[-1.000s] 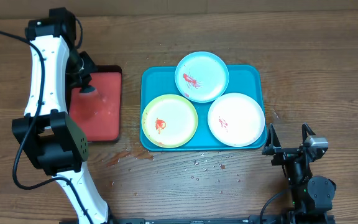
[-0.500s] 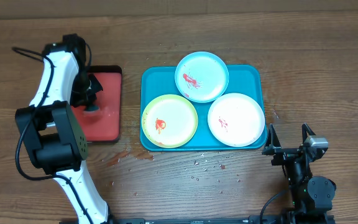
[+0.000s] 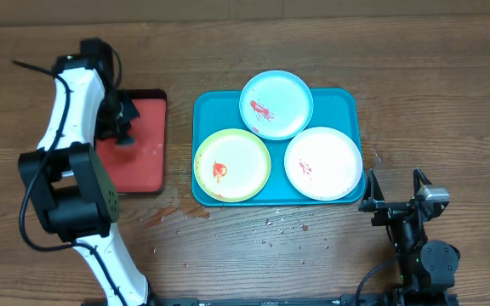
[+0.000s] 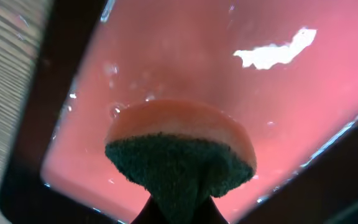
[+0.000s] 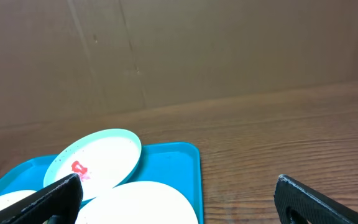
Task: Clean dirty plates on tray and stack at the side
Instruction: 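Lift the sponge and carry it to the yellow plate, then reach the right gripper to the yellow plate rim and grasp it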
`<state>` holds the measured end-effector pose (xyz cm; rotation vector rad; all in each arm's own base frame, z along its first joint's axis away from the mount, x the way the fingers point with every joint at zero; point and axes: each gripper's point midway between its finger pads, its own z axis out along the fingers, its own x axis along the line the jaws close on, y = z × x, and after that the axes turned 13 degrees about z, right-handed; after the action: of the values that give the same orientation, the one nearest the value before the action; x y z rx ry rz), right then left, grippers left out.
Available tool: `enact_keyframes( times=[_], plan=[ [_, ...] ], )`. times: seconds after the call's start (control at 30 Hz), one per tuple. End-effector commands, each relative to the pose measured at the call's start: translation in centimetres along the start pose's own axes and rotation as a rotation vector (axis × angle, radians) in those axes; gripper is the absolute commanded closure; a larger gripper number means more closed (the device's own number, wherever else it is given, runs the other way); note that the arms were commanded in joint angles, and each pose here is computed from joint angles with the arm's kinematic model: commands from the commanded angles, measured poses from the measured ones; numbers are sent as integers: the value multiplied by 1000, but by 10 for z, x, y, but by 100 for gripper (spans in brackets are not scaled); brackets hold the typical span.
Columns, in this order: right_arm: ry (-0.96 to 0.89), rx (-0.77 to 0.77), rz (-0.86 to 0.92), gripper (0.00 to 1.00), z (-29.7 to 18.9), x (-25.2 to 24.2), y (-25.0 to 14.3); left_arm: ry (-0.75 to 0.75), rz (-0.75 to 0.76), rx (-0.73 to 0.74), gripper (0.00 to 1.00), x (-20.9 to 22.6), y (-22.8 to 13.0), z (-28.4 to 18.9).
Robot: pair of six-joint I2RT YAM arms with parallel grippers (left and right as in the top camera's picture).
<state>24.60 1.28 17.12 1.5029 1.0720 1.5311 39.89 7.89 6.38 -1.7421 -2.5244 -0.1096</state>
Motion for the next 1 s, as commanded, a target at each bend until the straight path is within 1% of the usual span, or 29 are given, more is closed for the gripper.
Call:
enact_keyframes(
  times=[0.0,0.1,0.2,0.3,0.4,0.53,0.63,0.73,0.83,0.97],
  plan=[
    [-2,-7,-1,0,0,-1,-1,-22,31,-18,96,0,5,-19],
    [-2,-7,-1,0,0,-1,-1,-37,35,-55,96,1,12,-57],
    [-2,-7,-1,0,0,-1,-1,-128,51,-85,96,-13,11,-100],
    [-2,-7,-1,0,0,-1,-1,-280,150,-95,96,-45,2,-129],
    [-2,-6,-1,0,0,-1,-1,-377,280,-56,96,-81,-19,-135],
    [-2,-7,-1,0,0,-1,-1,-357,392,36,96,-117,-52,-119],
    [-2,-7,-1,0,0,-1,-1,-341,483,102,96,-149,-81,-96],
    [-2,-7,-1,0,0,-1,-1,-318,543,158,96,-179,-113,-68],
    [-2,-7,-1,0,0,-1,-1,-292,556,152,96,-204,-131,-42],
    [-2,-7,-1,0,0,-1,-1,-216,508,77,96,-223,-136,-13]
  ],
)
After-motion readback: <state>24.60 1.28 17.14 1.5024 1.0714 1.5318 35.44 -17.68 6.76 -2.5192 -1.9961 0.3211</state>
